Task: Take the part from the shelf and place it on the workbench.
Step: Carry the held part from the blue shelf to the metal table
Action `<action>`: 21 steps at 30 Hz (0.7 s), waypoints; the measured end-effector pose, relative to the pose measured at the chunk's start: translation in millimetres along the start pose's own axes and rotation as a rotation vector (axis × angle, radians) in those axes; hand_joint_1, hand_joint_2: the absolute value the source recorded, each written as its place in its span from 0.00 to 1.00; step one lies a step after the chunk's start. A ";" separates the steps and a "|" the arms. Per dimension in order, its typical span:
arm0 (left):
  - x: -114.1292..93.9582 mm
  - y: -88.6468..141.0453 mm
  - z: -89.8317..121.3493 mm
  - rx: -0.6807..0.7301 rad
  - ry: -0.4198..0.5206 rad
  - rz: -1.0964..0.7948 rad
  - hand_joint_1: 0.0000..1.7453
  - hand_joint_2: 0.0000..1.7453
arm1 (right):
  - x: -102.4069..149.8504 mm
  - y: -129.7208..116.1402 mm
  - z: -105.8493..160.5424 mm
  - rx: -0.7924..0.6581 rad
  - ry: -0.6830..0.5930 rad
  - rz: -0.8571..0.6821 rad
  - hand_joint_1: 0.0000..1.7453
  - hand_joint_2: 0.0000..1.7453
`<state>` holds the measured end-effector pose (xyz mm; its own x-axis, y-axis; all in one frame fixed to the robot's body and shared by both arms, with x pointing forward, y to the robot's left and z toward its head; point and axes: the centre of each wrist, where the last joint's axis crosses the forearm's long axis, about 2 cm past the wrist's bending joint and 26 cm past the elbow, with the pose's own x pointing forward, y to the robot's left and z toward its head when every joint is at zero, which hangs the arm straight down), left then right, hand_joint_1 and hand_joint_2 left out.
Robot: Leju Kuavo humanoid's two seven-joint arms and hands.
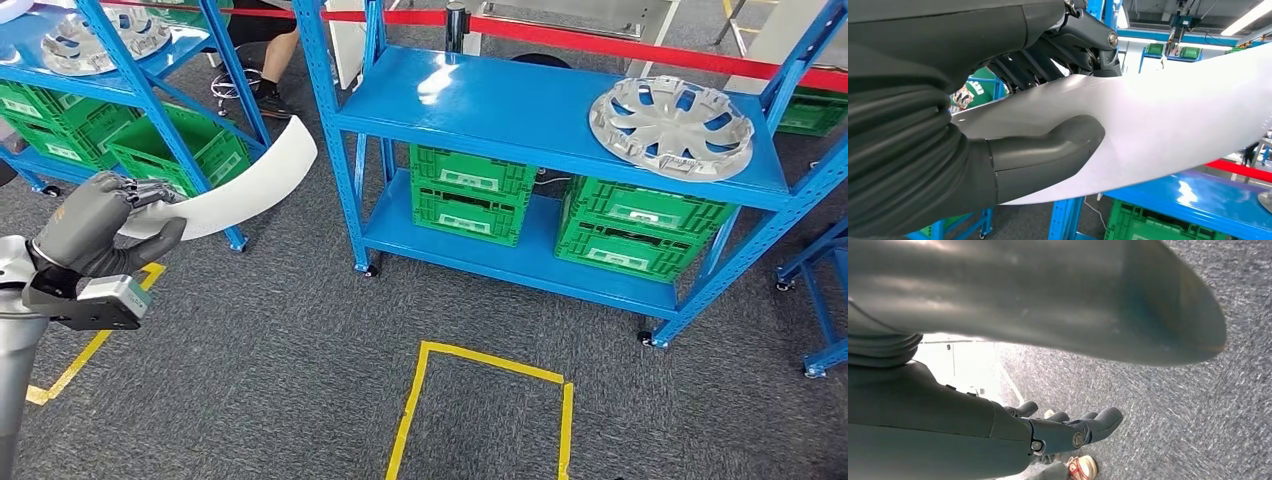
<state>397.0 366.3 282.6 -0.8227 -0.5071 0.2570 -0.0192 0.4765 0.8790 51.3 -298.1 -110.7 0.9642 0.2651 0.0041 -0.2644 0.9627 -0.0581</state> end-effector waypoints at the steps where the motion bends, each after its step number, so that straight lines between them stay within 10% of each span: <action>1: -0.1 -0.1 -0.4 0.000 0.000 0.000 1.00 1.00 | 0.3 -0.1 0.0 -0.001 -0.001 0.000 0.00 0.00; 21: 2.2 -7.8 -44.7 -0.073 -0.086 0.117 1.00 1.00 | 3.4 -11.2 0.4 -0.002 -0.006 0.004 0.00 0.00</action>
<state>420.8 329.4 294.2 -0.8627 -0.3861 0.3265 0.1183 0.4736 0.8727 57.4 -307.9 -109.7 0.9630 0.2694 0.0100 -0.2683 0.9615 -0.0599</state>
